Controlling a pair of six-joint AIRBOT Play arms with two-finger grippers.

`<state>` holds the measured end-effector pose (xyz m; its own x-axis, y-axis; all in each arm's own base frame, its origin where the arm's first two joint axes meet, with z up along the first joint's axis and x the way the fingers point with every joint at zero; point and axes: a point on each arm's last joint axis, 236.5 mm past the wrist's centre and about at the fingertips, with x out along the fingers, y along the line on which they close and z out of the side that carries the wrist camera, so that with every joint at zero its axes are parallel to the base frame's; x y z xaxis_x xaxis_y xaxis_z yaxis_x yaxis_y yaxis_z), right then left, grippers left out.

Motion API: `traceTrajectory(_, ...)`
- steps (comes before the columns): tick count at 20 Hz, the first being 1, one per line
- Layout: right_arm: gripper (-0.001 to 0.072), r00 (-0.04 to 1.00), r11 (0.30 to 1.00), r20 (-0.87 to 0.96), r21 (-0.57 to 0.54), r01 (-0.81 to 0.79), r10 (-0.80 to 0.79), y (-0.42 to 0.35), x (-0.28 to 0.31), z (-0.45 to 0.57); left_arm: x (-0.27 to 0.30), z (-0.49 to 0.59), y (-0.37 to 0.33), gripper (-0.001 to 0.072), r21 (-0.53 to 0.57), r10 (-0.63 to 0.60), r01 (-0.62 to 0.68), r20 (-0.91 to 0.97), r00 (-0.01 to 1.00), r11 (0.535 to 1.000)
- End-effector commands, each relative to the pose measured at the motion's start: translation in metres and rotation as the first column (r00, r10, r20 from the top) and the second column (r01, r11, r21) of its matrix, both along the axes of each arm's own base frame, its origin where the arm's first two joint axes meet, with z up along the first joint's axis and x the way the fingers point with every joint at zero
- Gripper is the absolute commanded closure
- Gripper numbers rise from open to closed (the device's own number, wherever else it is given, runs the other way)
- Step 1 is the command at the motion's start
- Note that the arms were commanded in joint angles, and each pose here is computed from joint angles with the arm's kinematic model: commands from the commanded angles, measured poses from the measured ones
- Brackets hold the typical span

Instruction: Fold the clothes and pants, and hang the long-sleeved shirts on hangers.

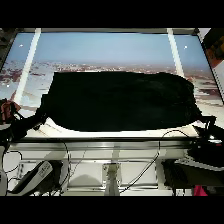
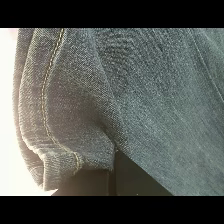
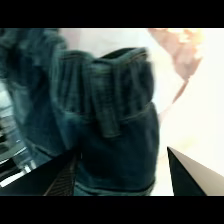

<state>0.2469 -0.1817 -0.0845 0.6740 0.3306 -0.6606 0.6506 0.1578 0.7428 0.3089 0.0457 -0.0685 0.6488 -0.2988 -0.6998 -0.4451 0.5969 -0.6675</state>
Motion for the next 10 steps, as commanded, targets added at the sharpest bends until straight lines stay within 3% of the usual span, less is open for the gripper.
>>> traceTrajectory(1,0.0089,0.999,0.998,-0.046,-0.054,-0.007,0.004,-0.009,-0.007,-0.011,0.0,0.0,0.0,0.0692,0.001,0.0,0.0,0.001,1.0,1.0)
traceTrajectory(10,0.0092,0.982,0.977,-0.086,-0.119,-0.176,0.166,0.021,0.037,-0.038,0.001,0.0,0.001,0.0692,0.004,0.003,-0.003,0.002,1.0,1.0)
